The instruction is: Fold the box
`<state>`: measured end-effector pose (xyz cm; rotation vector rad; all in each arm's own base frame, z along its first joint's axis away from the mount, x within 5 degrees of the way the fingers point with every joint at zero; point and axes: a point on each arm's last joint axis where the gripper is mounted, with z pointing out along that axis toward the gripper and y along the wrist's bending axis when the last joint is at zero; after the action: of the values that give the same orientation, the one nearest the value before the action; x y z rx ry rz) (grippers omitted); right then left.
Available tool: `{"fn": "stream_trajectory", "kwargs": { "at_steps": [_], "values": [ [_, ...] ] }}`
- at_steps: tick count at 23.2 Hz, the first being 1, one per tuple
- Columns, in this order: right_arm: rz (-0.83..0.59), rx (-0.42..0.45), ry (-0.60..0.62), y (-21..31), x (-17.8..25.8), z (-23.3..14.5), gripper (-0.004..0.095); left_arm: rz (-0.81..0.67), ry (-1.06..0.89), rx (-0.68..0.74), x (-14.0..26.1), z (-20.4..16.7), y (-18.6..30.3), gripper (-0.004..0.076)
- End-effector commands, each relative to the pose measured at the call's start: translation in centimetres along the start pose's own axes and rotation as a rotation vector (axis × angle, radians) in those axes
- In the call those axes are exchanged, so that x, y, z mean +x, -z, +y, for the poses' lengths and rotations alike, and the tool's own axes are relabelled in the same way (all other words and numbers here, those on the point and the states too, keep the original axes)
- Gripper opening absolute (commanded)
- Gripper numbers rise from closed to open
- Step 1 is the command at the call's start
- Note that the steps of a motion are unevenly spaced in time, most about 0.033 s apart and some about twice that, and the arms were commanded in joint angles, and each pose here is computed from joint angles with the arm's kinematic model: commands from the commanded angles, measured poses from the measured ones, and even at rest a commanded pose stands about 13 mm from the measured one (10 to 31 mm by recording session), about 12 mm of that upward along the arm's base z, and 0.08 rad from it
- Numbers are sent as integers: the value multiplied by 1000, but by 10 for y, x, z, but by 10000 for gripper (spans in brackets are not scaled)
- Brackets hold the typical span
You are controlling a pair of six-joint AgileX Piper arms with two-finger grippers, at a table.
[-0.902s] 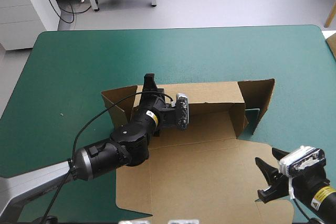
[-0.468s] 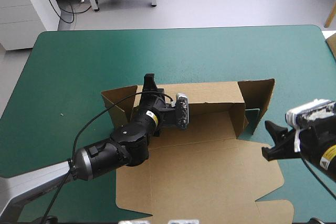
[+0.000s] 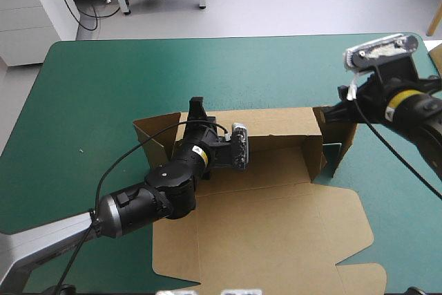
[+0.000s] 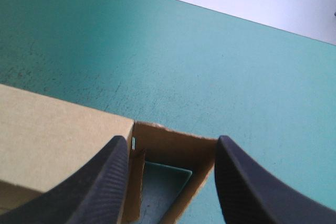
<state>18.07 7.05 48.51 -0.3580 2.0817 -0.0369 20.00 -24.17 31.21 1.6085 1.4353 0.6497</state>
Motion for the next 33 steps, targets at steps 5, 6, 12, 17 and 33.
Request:
{"fn": "stream_trajectory", "kwargs": {
  "at_steps": [5,6,12,17,33],
  "values": [
    [-51,54,35,-31,-52,-2,466,-54,81,47,-5,-3,6,-8],
    [-4,54,34,-48,-58,-6,466,-54,81,47,-5,-3,6,-8],
    [163,-115,18,-129,-56,-33,479,-63,84,47,-6,-3,6,-8],
    [250,-159,84,-181,-43,-43,497,-63,85,48,-6,-3,6,-8],
    [422,-132,147,-213,-6,-43,491,-91,34,36,-12,-7,-2,-8]
  ]
}}
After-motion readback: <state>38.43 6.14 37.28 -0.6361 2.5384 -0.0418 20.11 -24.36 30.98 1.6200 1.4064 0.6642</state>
